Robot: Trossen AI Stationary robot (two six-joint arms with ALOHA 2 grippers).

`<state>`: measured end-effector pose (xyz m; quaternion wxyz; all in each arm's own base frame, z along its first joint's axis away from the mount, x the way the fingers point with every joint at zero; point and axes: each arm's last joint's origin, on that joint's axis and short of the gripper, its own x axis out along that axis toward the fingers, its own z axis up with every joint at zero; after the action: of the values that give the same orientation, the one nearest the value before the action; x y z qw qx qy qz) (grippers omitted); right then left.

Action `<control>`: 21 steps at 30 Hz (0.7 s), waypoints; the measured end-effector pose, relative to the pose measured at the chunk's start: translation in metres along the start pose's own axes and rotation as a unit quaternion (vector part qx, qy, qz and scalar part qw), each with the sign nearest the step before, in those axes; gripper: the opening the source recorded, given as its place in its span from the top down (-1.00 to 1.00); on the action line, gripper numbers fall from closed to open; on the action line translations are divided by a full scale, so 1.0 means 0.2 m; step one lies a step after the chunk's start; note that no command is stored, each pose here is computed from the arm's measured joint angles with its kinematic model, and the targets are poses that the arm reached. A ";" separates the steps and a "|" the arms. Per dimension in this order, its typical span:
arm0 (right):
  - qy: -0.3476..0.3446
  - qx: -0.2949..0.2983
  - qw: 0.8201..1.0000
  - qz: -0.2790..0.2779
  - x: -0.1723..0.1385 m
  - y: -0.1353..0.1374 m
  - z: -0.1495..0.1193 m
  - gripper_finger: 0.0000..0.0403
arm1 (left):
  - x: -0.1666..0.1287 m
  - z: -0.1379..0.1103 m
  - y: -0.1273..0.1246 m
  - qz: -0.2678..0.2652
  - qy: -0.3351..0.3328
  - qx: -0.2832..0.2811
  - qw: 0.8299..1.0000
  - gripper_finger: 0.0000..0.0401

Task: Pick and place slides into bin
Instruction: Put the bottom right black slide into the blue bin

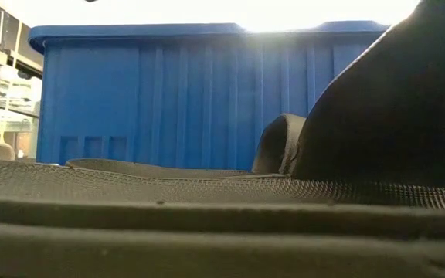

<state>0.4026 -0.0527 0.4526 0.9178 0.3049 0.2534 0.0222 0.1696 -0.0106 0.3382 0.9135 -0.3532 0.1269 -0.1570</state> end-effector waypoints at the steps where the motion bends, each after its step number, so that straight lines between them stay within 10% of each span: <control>1: -0.001 0.003 1.000 -0.008 -0.01 -0.01 0.00 0.99 | -0.02 -0.01 0.00 0.005 0.005 0.000 1.000 0.09; 11: -0.027 0.011 0.991 -0.131 -0.19 -0.01 -0.02 0.99 | -0.20 -0.05 0.00 0.141 -0.062 0.020 0.988 -0.54; 21: -0.058 0.009 0.983 -0.175 -0.16 -0.08 0.02 1.00 | -0.38 -0.04 -0.05 0.221 -0.215 0.024 0.951 -0.66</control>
<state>0.3758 -0.0738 0.4606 0.9178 0.2650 0.2491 -0.1589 0.0953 0.0069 0.3485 0.9393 -0.3193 -0.0015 0.1258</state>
